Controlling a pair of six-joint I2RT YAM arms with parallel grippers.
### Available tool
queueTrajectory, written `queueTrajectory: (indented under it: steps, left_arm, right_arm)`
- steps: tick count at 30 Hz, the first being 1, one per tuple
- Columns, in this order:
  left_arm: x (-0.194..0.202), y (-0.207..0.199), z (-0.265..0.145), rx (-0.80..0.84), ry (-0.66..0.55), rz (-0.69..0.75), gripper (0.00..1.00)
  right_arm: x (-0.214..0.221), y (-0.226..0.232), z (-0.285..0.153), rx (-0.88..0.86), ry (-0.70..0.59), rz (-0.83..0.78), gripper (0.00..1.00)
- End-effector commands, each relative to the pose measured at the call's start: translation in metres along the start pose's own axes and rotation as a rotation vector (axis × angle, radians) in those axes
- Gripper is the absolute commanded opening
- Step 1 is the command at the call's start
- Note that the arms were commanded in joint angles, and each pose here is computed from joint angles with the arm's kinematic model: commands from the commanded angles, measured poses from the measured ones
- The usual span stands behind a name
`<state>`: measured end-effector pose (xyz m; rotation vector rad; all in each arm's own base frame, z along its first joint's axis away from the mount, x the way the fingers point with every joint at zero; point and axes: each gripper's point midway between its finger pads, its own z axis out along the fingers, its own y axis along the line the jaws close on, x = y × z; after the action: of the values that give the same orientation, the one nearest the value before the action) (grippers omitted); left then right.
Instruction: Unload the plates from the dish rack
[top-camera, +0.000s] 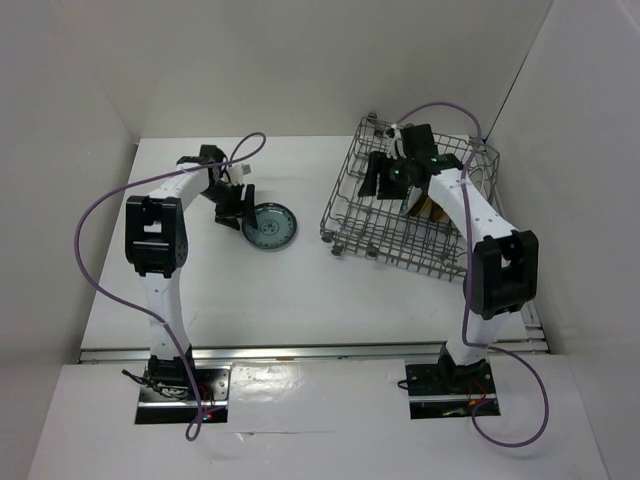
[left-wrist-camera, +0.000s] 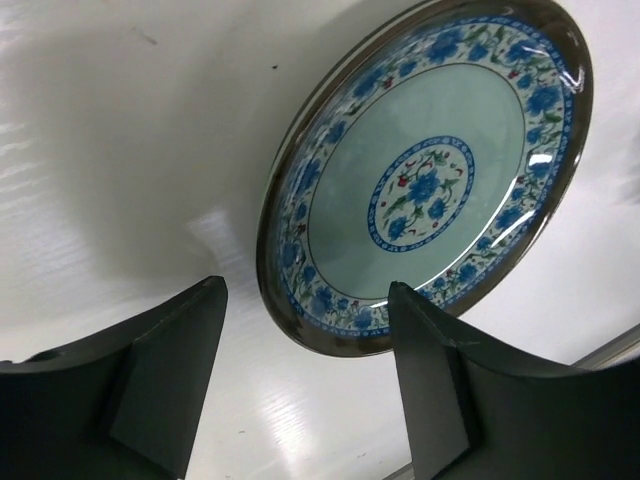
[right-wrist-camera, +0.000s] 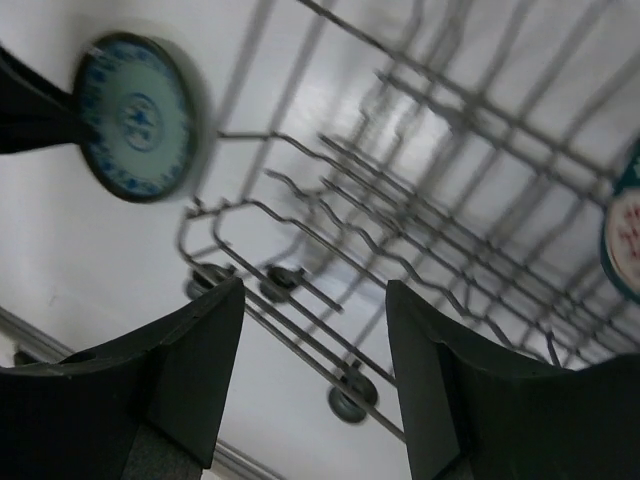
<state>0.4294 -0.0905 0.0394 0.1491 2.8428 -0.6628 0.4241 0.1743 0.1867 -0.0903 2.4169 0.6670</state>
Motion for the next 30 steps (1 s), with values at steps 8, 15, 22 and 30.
queueTrajectory:
  steps: [8, 15, 22, 30]
  left_arm:
    - [-0.022, -0.018, -0.051, -0.043, -0.11, 0.058, 0.9]
    - [-0.022, -0.029, -0.06, -0.023, -0.116, 0.09, 0.9]
    - [-0.022, -0.035, -0.069, -0.015, -0.134, 0.099, 0.9]
    - [-0.018, -0.037, -0.071, -0.015, -0.132, 0.099, 0.9]
  right_arm:
    - [0.088, -0.067, -0.021, 0.279, 0.117, 0.118, 0.6]
    - [0.113, -0.095, -0.023, 0.354, 0.167, 0.174, 0.33]
    - [0.136, -0.13, -0.043, 0.471, 0.204, 0.253, 0.23]
    - [0.145, -0.163, -0.068, 0.579, 0.182, 0.33, 0.19]
